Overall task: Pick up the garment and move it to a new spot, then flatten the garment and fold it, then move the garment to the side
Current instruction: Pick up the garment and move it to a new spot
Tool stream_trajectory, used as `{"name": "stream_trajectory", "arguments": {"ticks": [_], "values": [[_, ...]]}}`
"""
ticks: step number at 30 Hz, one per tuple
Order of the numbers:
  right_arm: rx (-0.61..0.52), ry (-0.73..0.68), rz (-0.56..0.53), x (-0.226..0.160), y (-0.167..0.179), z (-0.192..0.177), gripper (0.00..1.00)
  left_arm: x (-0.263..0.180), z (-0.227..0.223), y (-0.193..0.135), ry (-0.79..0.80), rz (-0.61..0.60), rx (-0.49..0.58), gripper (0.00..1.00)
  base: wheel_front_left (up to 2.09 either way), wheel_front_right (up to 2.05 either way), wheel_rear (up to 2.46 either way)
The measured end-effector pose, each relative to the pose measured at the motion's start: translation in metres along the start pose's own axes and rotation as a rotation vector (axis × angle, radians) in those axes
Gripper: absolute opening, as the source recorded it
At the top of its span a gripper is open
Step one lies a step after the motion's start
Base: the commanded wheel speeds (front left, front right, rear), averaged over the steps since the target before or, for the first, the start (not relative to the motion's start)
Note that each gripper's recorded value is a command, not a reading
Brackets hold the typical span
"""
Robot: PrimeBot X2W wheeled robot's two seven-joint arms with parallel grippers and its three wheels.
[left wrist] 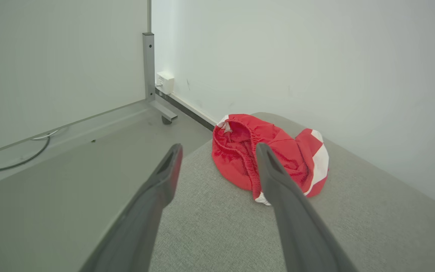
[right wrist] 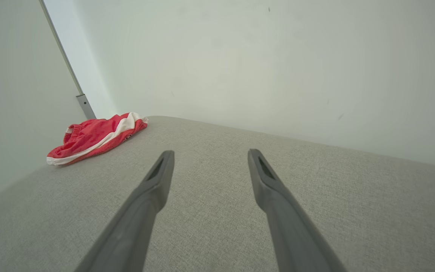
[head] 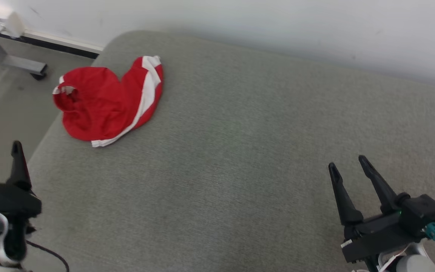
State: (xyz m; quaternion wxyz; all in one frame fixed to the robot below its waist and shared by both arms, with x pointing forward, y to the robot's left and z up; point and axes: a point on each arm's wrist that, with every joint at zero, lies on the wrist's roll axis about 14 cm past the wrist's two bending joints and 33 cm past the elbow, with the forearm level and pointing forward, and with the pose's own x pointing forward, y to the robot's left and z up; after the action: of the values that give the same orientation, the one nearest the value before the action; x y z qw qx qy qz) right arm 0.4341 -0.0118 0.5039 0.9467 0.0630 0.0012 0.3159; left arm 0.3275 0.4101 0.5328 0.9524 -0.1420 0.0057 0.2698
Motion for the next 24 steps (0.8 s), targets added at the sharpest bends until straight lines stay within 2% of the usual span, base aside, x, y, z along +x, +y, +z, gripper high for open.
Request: {"name": "stream_trajectory", "arguments": {"ticks": [4,7,9,11,13,18,24], "values": [[0.001,-0.022,-0.005,0.007,-0.009,0.004,1.00,0.040,-0.006,-0.005,0.121,0.031,-0.050,1.00,0.00,0.00,0.00],[0.007,-0.036,-0.033,0.009,-0.024,0.003,1.00,0.066,-0.018,-0.015,0.218,0.051,-0.205,1.00,0.00,0.00,0.00],[0.012,-0.038,-0.063,0.009,-0.037,-0.001,1.00,0.084,-0.018,-0.015,0.264,0.064,-0.175,1.00,0.00,0.00,0.00],[0.020,-0.032,-0.092,0.007,-0.048,-0.009,1.00,0.101,-0.019,-0.017,0.292,0.086,-0.235,1.00,0.00,0.00,0.00],[0.032,-0.024,-0.126,0.003,-0.059,-0.017,1.00,0.112,-0.040,-0.027,0.382,0.085,-0.262,1.00,0.00,0.00,0.00],[0.054,0.023,-0.221,-0.016,-0.085,-0.042,1.00,0.131,-0.087,-0.038,0.556,0.122,-0.247,1.00,0.00,0.00,0.00],[0.035,0.054,-0.326,-0.040,-0.117,-0.053,1.00,0.133,-0.149,-0.050,0.739,0.173,-0.258,1.00,0.00,0.00,0.00]]}}
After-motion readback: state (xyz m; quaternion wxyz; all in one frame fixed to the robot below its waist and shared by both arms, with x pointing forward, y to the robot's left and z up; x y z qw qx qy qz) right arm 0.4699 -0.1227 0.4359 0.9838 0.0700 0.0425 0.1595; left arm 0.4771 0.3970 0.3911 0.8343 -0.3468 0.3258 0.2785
